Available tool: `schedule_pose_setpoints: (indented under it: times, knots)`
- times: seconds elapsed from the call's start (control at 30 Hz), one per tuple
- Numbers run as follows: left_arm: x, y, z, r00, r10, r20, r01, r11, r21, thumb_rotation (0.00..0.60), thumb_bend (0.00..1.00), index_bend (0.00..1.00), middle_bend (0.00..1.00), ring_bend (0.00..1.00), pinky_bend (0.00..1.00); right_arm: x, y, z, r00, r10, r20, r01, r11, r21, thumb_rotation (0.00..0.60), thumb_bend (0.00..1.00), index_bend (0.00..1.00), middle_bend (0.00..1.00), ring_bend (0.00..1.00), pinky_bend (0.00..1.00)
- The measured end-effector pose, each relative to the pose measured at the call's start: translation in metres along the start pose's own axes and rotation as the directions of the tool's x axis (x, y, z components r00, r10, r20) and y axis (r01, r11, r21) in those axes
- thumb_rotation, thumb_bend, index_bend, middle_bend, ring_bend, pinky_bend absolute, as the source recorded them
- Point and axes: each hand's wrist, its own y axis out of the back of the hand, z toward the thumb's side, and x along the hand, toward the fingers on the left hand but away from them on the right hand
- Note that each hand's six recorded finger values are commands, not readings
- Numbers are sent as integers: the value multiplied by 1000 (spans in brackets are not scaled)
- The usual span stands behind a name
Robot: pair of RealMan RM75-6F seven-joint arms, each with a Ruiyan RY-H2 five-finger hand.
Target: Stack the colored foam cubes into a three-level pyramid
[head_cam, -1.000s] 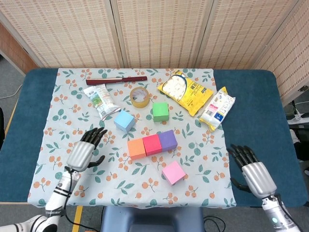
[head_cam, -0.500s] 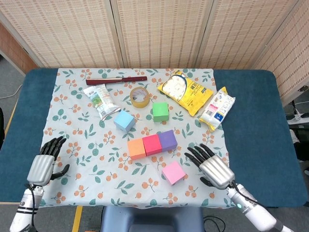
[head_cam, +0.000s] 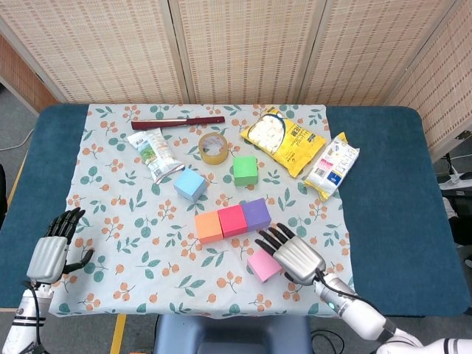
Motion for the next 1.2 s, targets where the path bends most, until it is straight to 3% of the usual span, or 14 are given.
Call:
schedule_pose_setpoints:
  times: [0.27,0.57,0.67,0.77,0.93,1.2]
  knots:
    - [-2,4,-5,1000,3,2,-3,1000,-9,600,326,0,23,21,97,-24,-15,25,996,87,-15,-87,996,6,600,179,0,0,0,0]
    - [0,4,-7,1000,-4,1,4,1000,-16,600,323,0,23,22,98,-34,-26,28,993,115,17,-115,993,14,600,180,19,0,0,0]
    - [0,4,-8,1000,-4,-1,4,1000,-16,600,323,0,23,22,97,-36,-26,26,994,108,35,-108,994,3,600,179,137,43,0,14]
    - [0,5,-8,1000,-3,-3,3,1000,-16,600,322,0,23,22,97,-37,-25,23,994,96,55,-96,995,-3,600,179,310,201,15,114]
    - [0,5,-8,1000,-3,-2,3,1000,-15,600,322,0,23,22,97,-38,-21,20,995,58,78,-56,998,-22,600,179,549,375,175,242]
    - [0,5,-6,1000,-7,5,7,1000,-11,600,323,0,22,22,97,-25,2,17,996,-8,85,12,999,-49,600,179,596,408,215,246]
